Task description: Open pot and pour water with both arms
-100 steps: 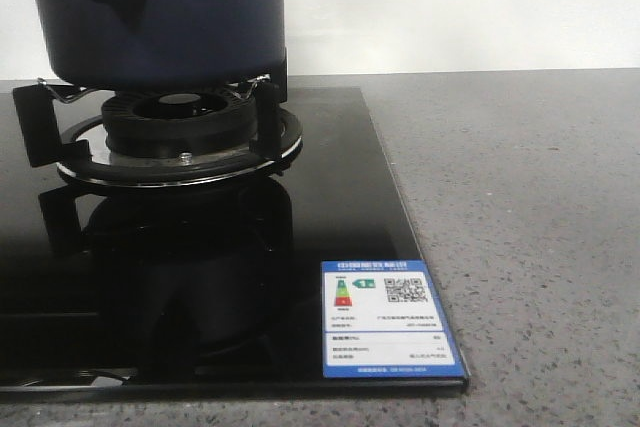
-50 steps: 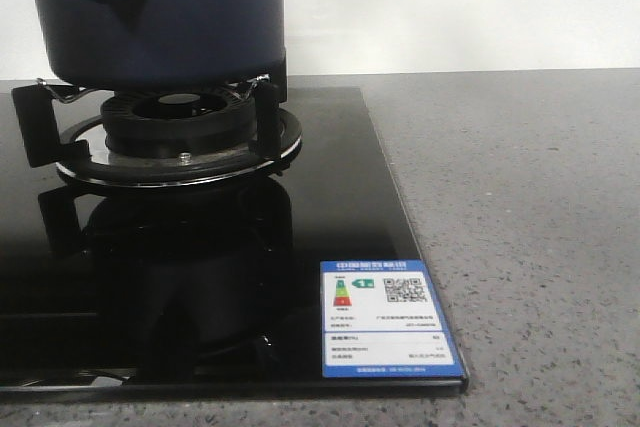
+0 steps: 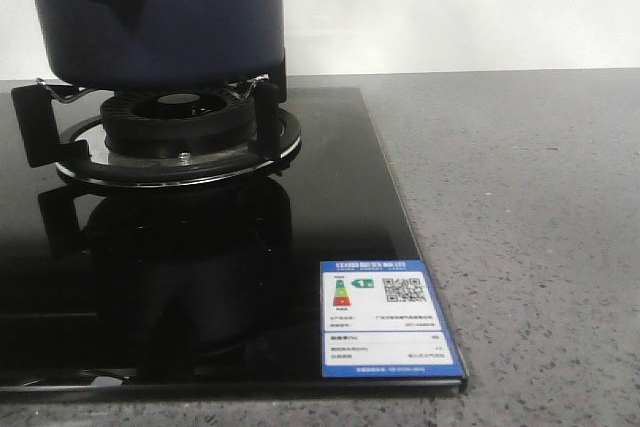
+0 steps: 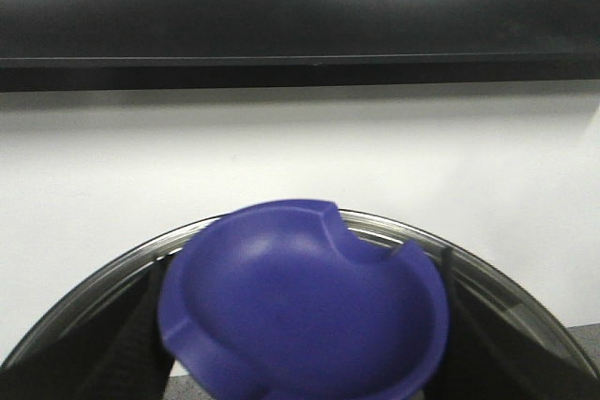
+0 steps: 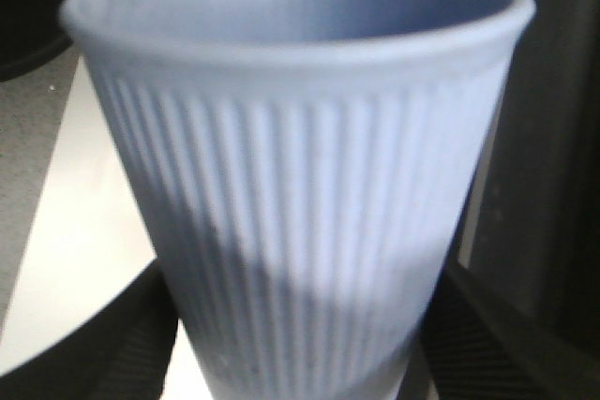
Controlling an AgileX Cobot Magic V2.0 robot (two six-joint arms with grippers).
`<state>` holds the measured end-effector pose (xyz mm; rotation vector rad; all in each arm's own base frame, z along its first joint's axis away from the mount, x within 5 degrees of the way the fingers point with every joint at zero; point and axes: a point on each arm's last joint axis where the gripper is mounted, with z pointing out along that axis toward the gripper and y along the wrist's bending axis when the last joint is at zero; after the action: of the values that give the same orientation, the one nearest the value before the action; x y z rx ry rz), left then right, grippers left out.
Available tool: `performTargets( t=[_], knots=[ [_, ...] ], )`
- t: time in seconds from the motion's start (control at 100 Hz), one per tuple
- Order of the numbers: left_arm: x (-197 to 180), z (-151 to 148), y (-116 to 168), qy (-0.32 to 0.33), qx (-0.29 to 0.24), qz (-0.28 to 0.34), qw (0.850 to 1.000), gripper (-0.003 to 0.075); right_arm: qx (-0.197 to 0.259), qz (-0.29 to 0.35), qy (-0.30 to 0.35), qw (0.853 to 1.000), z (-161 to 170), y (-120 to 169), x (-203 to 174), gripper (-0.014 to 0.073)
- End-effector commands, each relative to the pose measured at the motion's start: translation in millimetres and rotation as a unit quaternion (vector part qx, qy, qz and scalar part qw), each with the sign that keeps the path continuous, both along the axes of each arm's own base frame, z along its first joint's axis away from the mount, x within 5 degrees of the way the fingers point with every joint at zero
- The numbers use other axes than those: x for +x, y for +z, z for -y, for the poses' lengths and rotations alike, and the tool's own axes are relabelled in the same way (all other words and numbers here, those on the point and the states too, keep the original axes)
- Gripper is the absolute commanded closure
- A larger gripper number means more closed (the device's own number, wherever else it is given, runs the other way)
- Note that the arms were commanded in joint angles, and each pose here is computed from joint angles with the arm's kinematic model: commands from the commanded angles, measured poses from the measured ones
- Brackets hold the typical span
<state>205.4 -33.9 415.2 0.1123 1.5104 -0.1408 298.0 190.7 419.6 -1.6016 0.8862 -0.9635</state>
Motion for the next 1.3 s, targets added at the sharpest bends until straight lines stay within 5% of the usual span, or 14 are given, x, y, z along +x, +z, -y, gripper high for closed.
performTargets(
  t=[0.0,1.11,1.29],
  knots=[
    [-9.0,-4.5,27.0,0.016,-0.014,0.080,0.997,0.0318,0.000,0.072,0.031,0.997,-0.3,31.5,-12.9,0.0340],
    [-9.0,-4.5,27.0,0.016,-0.013,0.080,0.997,0.0318,-0.012,0.096,0.049,0.994,-3.4,34.5,-14.6,0.0340],
    [-9.0,-4.5,27.0,0.016,-0.013,0.080,0.997,0.0318,0.039,0.068,0.042,0.996,-2.9,33.9,-14.3,0.0340]
  ],
)
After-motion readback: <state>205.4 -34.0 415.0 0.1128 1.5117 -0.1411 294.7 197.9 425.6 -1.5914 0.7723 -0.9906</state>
